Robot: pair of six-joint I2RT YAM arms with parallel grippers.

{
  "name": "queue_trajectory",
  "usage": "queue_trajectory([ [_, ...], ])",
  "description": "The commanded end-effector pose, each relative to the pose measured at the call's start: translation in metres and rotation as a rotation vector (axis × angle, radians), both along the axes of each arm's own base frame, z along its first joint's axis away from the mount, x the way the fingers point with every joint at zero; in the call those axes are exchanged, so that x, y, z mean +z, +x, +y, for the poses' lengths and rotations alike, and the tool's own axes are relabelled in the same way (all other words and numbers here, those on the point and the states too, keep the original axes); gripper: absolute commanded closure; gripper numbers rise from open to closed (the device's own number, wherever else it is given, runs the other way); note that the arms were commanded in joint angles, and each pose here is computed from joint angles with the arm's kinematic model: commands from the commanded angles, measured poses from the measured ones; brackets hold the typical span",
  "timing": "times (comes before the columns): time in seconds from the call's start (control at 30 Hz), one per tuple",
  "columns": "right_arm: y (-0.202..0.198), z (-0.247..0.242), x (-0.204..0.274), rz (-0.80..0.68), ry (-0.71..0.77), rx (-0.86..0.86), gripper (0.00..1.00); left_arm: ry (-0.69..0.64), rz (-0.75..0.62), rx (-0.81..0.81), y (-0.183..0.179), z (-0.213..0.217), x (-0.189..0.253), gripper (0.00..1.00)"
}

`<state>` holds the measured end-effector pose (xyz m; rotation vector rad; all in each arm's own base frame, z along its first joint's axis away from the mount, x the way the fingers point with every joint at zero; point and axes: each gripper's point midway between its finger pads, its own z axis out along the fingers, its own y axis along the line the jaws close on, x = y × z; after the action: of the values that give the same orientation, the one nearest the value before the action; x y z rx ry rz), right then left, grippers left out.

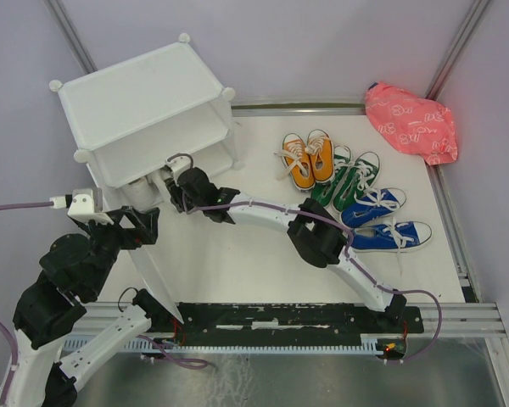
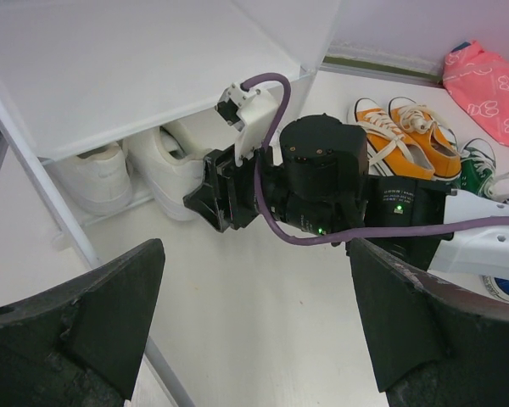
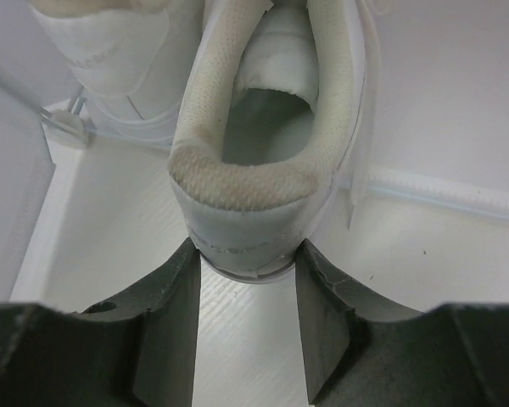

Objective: Place and organize the shoes in the shoe cabinet

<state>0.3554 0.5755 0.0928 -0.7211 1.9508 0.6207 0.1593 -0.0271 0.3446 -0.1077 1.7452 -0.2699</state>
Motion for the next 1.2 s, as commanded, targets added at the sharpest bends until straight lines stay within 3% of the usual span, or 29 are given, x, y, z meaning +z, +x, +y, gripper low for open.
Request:
queue_trajectory([
  [0.0,0.021,0.028,0.065,-0.104,0.217,-0.034,0.85,0.055,0.093,0.025,-0.009,0.010,-0.026,0.03],
  [0.2,0.034,0.032,0.088,-0.170,0.308,-0.087,0.83,0.049,0.098,0.040,-0.011,0.014,-0.027,0.03],
  [0.53,0.055,0.038,0.070,-0.175,0.325,-0.117,0.81,0.045,0.109,0.043,-0.010,0.012,-0.029,0.03],
  [0.7,0.059,0.023,0.081,-0.215,0.302,-0.139,0.81,0.049,0.112,0.045,-0.008,0.012,-0.030,0.03],
  [0.97,0.081,-0.012,0.065,-0.297,0.145,-0.246,0.82,0.051,0.114,0.041,-0.005,0.009,-0.032,0.03],
  [1.17,0.096,-0.027,0.061,-0.298,0.156,-0.308,0.82,0.054,0.115,0.043,-0.004,0.008,-0.033,0.03],
])
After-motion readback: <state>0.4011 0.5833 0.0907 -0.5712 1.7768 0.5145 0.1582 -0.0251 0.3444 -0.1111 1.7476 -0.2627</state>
